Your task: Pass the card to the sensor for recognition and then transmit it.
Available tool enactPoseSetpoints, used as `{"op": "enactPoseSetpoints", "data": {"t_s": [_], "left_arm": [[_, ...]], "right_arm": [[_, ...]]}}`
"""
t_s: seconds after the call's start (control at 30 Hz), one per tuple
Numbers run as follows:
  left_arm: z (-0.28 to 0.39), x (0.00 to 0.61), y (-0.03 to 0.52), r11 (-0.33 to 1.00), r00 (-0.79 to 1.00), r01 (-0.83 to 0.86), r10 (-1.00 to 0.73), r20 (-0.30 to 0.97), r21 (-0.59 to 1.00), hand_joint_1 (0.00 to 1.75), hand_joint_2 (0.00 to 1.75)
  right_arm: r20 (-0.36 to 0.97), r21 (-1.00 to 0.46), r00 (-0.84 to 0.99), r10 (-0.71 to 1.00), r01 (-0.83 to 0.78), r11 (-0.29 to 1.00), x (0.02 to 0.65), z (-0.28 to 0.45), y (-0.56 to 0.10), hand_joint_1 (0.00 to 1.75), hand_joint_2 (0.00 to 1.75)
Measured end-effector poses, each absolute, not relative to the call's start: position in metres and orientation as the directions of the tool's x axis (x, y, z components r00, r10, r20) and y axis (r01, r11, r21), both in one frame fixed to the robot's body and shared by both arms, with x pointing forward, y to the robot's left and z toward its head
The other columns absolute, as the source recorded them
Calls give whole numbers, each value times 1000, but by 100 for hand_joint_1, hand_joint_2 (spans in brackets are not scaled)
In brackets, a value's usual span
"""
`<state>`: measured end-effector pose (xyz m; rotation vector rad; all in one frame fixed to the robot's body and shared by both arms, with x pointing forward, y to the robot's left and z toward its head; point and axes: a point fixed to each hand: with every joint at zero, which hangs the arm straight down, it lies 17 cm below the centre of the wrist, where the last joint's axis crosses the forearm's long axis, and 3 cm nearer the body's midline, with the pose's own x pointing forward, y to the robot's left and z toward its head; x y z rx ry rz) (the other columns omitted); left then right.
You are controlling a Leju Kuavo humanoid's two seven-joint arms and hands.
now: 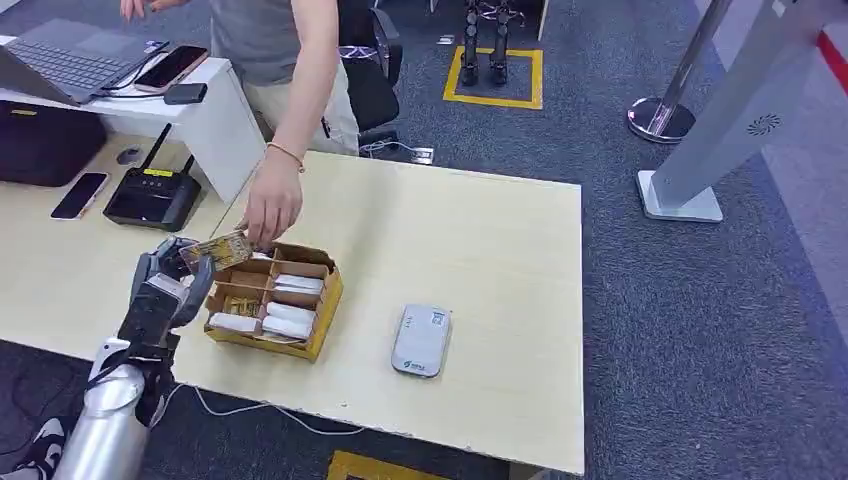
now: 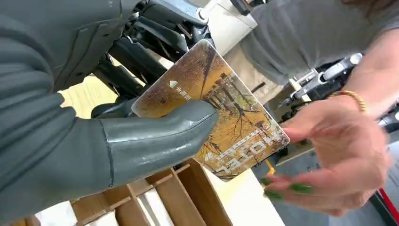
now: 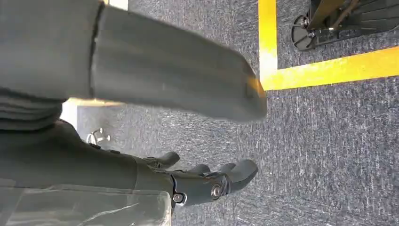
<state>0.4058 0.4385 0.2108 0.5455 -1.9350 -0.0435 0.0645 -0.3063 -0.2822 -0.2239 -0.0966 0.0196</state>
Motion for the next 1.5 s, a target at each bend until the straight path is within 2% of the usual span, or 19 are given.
{"op": "enactPoseSetpoints", "data": {"t_s": [0.4, 0.8, 1.5], "left_arm": [[235, 432, 388, 847, -376, -344, -520, 767, 406, 175, 175], [262, 465, 322, 718, -420, -371, -696, 583, 589, 175, 175], [218, 472, 184, 529, -483, -267, -797, 363, 806, 175, 175]], "right_arm": [[100, -221, 993, 66, -42, 974, 68, -282, -305, 0, 0], [120, -211, 987, 103, -76, 974, 75, -281, -302, 0, 0], [115, -247, 978, 171, -139, 959, 80, -280, -307, 0, 0]]}}
